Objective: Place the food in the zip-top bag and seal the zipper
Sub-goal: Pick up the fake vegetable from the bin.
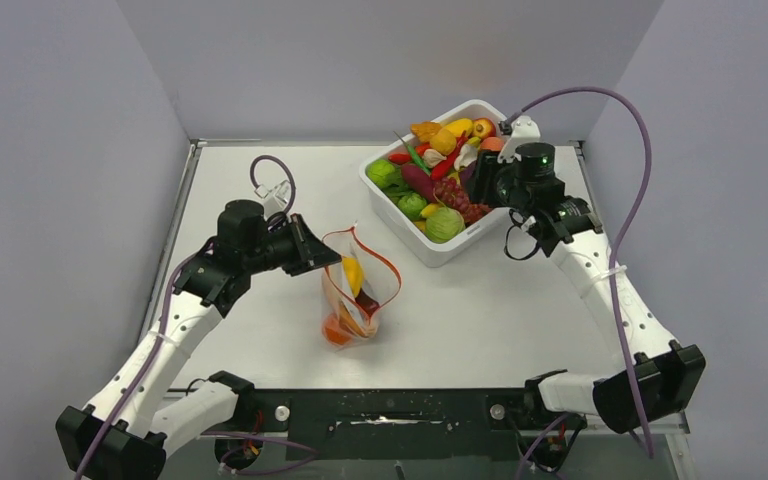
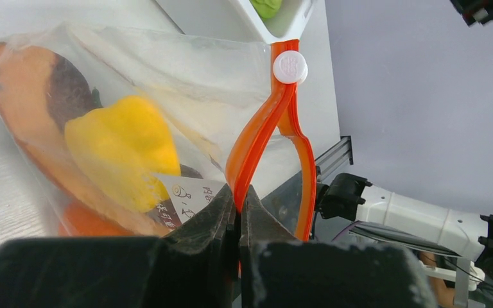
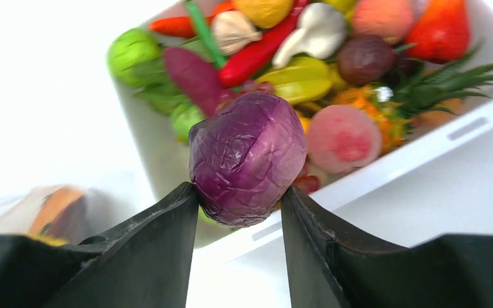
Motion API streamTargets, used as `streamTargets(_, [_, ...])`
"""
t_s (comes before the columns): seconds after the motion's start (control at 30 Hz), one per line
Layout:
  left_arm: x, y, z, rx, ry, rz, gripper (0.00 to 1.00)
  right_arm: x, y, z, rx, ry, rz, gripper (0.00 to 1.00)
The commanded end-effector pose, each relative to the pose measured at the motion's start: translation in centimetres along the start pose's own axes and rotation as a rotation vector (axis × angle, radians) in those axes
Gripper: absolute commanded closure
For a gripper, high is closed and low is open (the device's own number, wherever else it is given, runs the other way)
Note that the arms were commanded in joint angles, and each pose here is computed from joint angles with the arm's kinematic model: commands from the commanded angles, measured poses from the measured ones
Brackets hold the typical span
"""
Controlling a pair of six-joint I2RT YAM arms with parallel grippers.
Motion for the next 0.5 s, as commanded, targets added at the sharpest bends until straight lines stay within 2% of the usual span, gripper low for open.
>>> streamTargets(0.0, [2.4, -1.0, -1.8, -0.030, 0.079, -0.103, 1.00, -0.7, -3.5, 3.3, 0.171, -0.028, 0.000, 0.68])
streamTargets(0.23, [2.8, -0.6, -1.9, -0.033, 0.064, -0.095, 1.00, -3.0, -6.7, 7.2, 0.471, -0.044, 0.025, 0.68])
streamTargets(0.47, [3.0, -0.7, -2.1, -0.033, 0.049, -0.115, 1.00, -5.5, -10.2, 11.3, 0.763, -0.057, 0.115, 0.66])
Point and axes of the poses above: each gripper's point midway between its finger pads, its own y axis out along the fingers, its own z axis along the line the jaws close on, x = y × z, the point moved 7 cm from there along -y, back along the fingers, and after that the axes turned 9 degrees about y, right-handed, at the moved point
